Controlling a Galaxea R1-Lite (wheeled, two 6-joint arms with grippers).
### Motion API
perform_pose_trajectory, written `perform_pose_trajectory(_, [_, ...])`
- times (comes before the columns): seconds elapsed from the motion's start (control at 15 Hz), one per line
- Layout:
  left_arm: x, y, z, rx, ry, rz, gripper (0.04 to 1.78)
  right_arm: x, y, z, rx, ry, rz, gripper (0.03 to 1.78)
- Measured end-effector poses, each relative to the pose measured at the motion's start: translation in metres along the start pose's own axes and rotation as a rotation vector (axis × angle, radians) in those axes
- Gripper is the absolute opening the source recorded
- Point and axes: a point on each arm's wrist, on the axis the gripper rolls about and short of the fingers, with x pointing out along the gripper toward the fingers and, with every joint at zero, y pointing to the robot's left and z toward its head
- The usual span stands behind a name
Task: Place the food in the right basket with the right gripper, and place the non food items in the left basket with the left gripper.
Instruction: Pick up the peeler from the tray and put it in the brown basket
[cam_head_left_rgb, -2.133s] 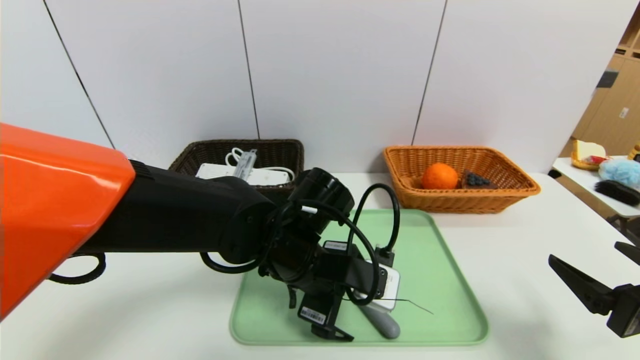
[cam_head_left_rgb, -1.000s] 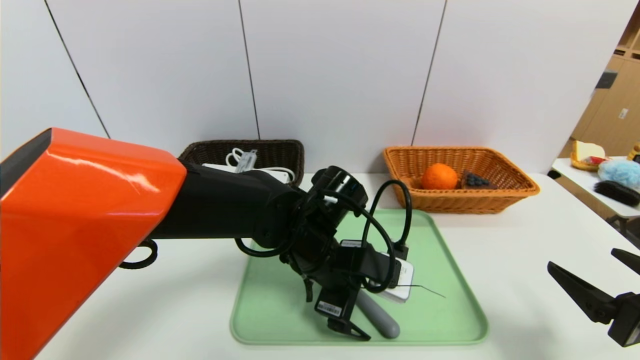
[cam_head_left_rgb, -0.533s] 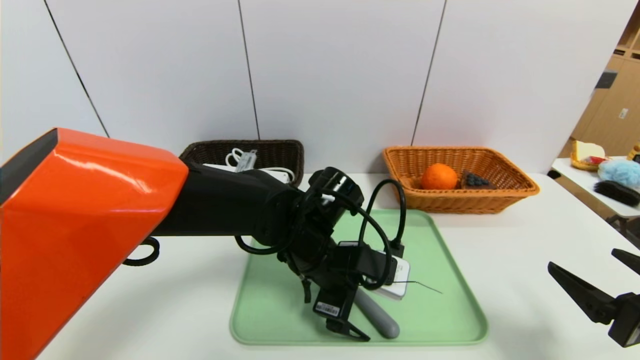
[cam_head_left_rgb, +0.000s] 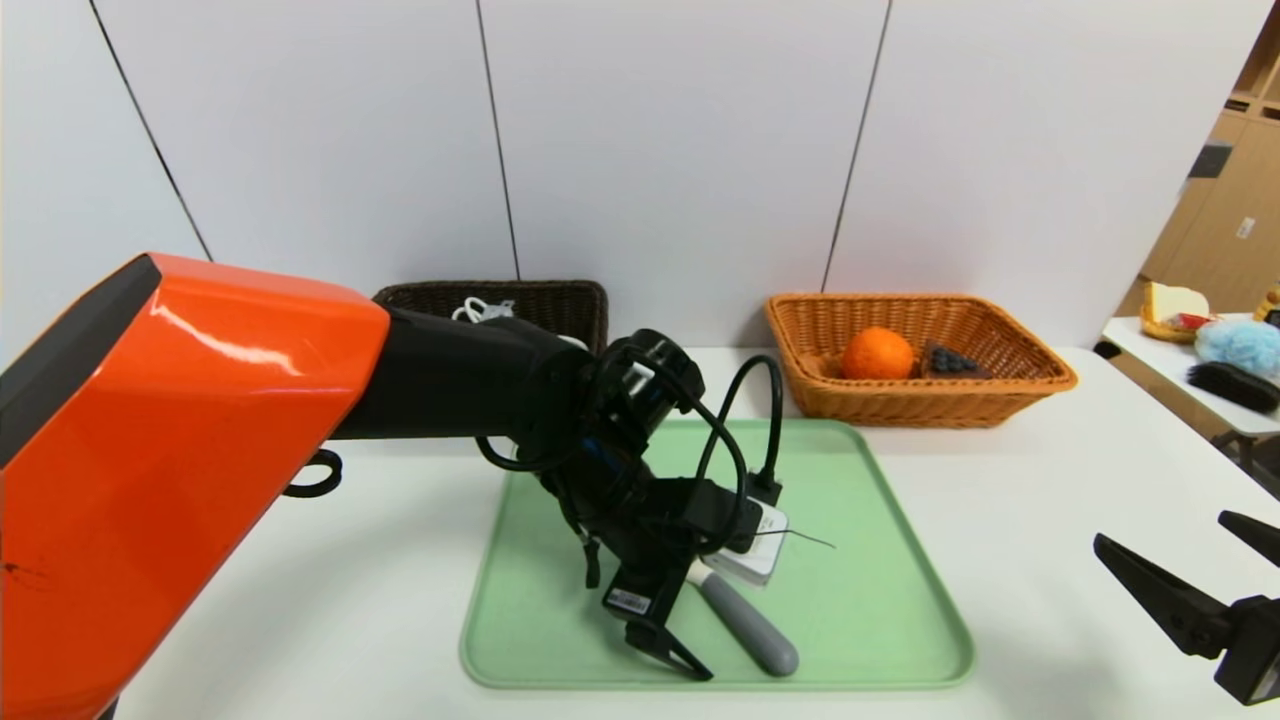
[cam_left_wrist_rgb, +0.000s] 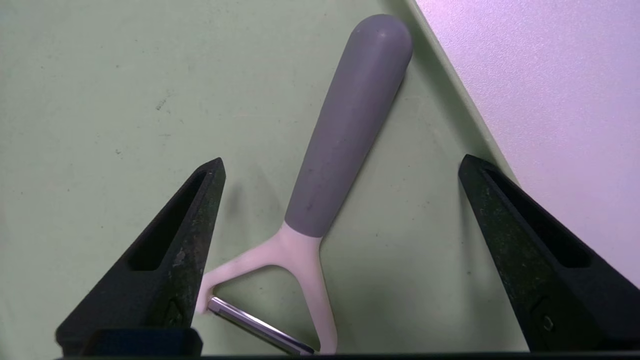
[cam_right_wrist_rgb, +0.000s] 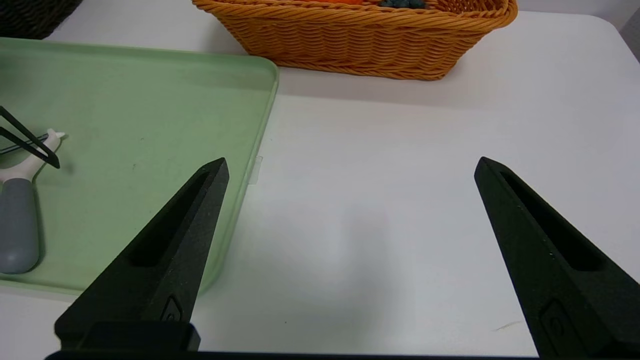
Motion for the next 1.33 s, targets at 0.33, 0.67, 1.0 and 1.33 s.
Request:
perform_pose_trajectory(0.33, [0.006, 0.003, -0.003, -0.002, -0.002, -0.003, 1.65, 0.000, 0.000, -0.001, 0.001, 0.005, 0.003, 1.70])
perform_pose_trajectory(0.67, [0.012, 0.004, -0.007, 0.016, 0.000, -0.008, 1.52, 0.000, 0.000, -0.002, 0.000, 0.007, 0.003, 1.70])
perform_pose_trajectory(1.0, [0.015, 0.005, -0.011, 0.012, 0.004, -0.010, 1.20, 0.000, 0.000, -0.002, 0.001, 0.008, 0.003, 1.70])
perform_pose_trajectory(1.33, [0.014, 0.006, -0.015, 0.002, 0.010, -0.008, 1.05, -0.001, 0.000, -0.002, 0.001, 0.008, 0.003, 1.70])
